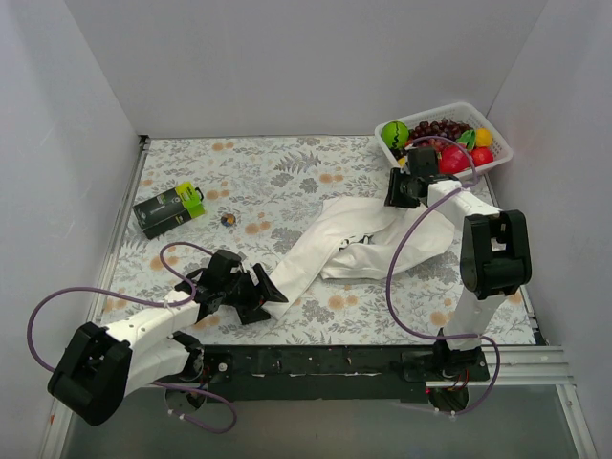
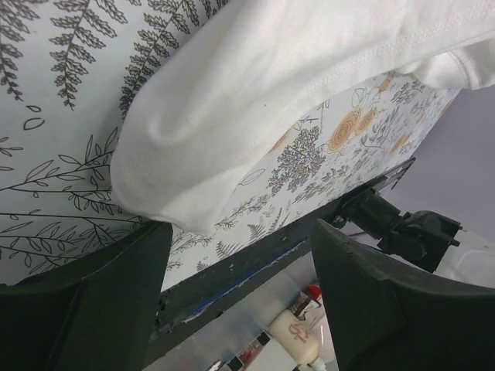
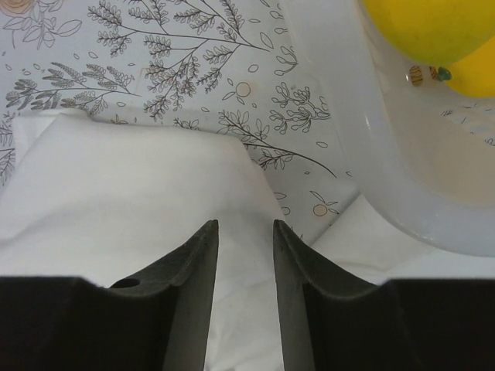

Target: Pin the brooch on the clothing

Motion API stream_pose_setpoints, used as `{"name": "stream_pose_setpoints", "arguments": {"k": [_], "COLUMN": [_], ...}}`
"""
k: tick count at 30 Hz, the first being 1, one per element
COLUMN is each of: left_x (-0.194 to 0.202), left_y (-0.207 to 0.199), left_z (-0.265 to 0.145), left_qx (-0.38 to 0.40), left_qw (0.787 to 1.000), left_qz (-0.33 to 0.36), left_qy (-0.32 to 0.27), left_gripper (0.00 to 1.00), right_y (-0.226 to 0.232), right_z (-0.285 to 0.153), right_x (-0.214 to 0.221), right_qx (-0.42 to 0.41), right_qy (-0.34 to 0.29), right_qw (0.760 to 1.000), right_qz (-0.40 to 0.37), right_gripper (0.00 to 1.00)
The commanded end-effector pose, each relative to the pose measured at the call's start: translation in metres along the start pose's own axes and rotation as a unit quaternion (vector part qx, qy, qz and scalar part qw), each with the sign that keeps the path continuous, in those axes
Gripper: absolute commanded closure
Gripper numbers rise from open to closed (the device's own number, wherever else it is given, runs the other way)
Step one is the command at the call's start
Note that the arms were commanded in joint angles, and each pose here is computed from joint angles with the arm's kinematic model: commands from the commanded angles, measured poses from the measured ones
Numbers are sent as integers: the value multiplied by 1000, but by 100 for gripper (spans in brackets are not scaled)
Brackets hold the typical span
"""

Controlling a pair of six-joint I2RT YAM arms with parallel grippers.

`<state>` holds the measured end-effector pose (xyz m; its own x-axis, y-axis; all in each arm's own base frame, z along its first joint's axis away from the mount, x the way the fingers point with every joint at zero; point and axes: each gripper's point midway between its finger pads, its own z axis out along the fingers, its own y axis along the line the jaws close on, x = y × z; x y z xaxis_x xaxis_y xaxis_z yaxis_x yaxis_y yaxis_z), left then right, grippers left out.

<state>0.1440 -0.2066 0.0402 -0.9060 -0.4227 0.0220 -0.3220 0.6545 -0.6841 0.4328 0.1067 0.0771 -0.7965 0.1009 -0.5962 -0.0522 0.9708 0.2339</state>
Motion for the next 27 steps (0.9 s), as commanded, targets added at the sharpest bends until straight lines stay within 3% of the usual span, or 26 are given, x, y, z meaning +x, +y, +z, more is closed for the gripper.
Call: {"name": "stream_pose_setpoints", "arguments": {"k": [1, 8, 14, 17, 18, 19, 25, 26, 27], "left_x": [0, 0, -1, -1, -2, -2, -3, -3, -3], "left_y": [39, 46, 49, 48, 49, 50, 59, 61, 62], "left_z": [7, 9, 10, 10, 10, 10, 12, 13, 14], "left_qx": [-67, -77, -82, -81, -83, -84, -98, -101, -103], "left_qw": [998, 997, 996, 996, 996, 996, 995, 994, 994], "left_qz": [-7, -9, -9, -9, -9, -9, -11, -11, -10], "left_qy": [-16, -18, -22, -22, -25, -25, -29, -28, -28], "left_gripper": [28, 34, 42, 46, 46, 46, 43, 45, 53], "right_y": [-12, -23, -27, -23, -18, -16, 4, 7, 14], "right_z": [4, -4, 6, 11, 10, 8, -18, -23, -31], "right_x": [6, -2, 8, 12, 11, 9, -19, -25, -30], "right_qx": [23, 59, 63, 47, 35, 31, -9, -15, -28], "right_qy": [6, -17, 2, 5, 3, -2, -38, -44, -54], "right_qw": [1000, 998, 998, 999, 999, 999, 999, 999, 998], "right_qz": [-1, -5, -9, -7, -9, -9, -16, -15, -16], "right_gripper": [57, 56, 55, 65, 88, 98, 99, 99, 99]}}
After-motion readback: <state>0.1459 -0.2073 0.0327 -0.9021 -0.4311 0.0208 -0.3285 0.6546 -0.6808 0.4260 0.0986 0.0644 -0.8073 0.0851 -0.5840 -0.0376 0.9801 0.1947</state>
